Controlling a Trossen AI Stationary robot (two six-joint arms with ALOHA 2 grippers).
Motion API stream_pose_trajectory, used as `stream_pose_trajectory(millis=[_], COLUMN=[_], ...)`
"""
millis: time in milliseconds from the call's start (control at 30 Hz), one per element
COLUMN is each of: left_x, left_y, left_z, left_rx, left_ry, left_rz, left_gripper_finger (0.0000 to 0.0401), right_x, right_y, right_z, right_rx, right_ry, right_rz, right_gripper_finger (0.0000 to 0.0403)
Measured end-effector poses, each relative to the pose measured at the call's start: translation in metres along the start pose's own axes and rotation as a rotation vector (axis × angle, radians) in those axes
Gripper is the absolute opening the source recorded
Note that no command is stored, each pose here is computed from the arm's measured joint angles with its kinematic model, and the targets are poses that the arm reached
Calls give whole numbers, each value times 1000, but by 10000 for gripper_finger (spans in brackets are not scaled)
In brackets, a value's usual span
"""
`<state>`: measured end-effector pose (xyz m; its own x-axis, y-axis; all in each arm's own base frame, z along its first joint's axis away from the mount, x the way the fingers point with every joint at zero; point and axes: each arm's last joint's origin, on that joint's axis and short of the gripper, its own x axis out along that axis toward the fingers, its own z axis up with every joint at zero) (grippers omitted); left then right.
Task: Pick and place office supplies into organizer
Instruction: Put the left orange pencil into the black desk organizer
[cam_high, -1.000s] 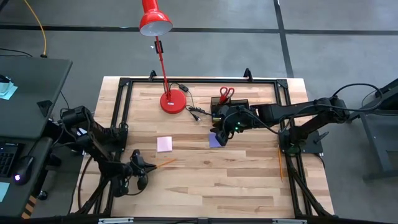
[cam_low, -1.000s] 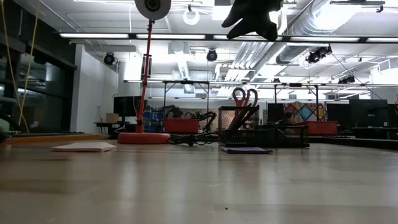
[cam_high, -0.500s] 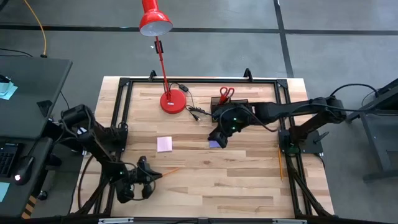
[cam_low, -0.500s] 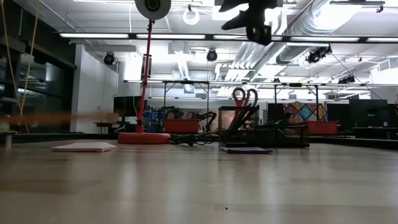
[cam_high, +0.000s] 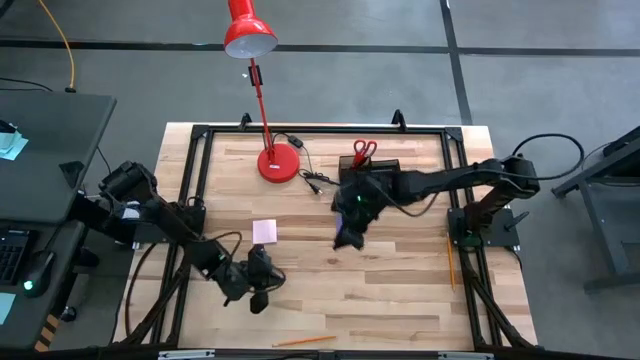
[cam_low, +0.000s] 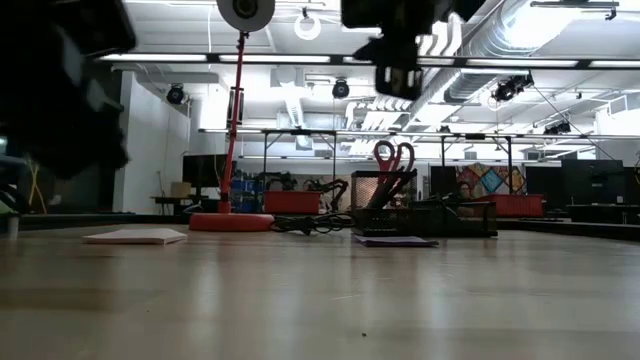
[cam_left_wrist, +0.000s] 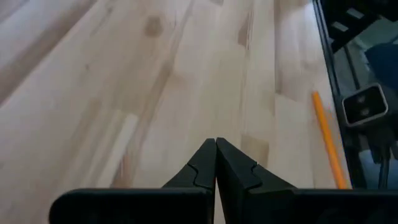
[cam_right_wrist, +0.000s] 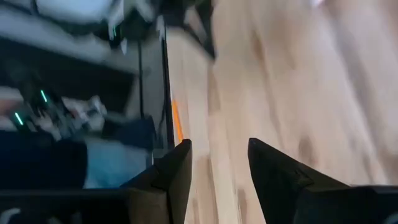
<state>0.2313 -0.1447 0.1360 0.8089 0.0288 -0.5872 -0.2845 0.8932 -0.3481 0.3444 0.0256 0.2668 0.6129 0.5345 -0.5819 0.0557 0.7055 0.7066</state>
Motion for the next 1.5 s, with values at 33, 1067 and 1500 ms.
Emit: stream_pose_trajectory(millis=[33,1067,1500], left_x=[0,7,59], left_y=[1,-63,-119], left_z=[4,30,24], left_rx=[-2,522,426], left_ry=[0,298,373], left_rz=[-9,-337,-212], left_gripper_finger=[1,134,108], right_x=[1,-15,-25], right_y=[3,-29,-37], right_z=[-3,-17,-40], right_rx=[-16,-80,-93], right_ry=[12,147,400], right_rz=[-9,-328,-404], right_gripper_finger=[145,145,145])
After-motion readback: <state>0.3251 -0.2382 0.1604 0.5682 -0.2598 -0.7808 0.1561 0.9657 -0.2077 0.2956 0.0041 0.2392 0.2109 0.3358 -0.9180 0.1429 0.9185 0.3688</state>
